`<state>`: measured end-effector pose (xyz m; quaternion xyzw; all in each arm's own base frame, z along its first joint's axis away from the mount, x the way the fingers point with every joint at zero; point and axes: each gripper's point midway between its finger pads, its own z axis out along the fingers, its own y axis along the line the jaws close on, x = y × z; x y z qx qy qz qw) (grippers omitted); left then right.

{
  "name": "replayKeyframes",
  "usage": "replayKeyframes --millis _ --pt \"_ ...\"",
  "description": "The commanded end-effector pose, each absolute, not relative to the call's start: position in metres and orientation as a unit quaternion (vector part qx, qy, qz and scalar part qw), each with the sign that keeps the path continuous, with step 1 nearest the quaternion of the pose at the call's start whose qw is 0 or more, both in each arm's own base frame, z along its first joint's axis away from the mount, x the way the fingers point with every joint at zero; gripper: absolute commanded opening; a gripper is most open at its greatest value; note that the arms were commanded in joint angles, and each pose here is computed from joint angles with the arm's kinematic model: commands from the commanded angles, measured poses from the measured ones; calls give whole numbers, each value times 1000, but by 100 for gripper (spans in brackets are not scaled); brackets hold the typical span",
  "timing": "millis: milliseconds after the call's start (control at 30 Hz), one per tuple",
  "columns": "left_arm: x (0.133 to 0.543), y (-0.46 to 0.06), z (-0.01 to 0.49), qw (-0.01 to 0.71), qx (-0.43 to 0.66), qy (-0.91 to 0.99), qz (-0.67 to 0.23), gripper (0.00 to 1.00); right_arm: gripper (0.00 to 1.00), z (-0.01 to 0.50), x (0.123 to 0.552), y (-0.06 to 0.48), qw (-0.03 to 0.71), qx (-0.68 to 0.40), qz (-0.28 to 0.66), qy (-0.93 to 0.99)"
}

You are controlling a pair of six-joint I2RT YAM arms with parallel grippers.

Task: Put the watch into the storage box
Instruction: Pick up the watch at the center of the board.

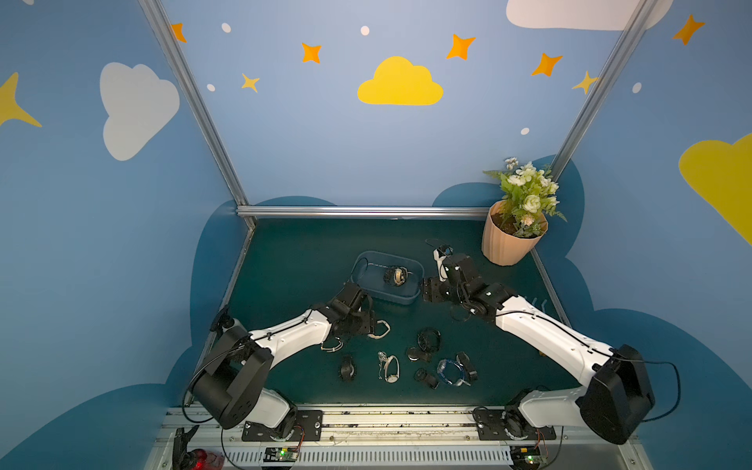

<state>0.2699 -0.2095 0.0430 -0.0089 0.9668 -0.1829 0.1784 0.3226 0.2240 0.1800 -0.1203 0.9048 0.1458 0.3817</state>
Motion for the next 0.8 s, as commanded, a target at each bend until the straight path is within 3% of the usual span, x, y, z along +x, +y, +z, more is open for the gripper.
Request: replayKeyframes --millis 0,233,433,567,767 --pt "270 -207 36 170 -5 972 -160 65 83 182 313 234 377 -138 185 897" --pt "274 -214 26 160 -8 973 -165 57 83 181 269 270 358 -230 292 857" --pt "275 -215 18 150 -13 976 -157 43 83 169 256 277 336 -237 297 862" --pt "274 -214 12 144 -16 978 -153 38 83 166 254 280 337 -237 299 861" --pt "274 -215 16 146 -17 977 -156 21 83 164 254 285 332 -233 305 862"
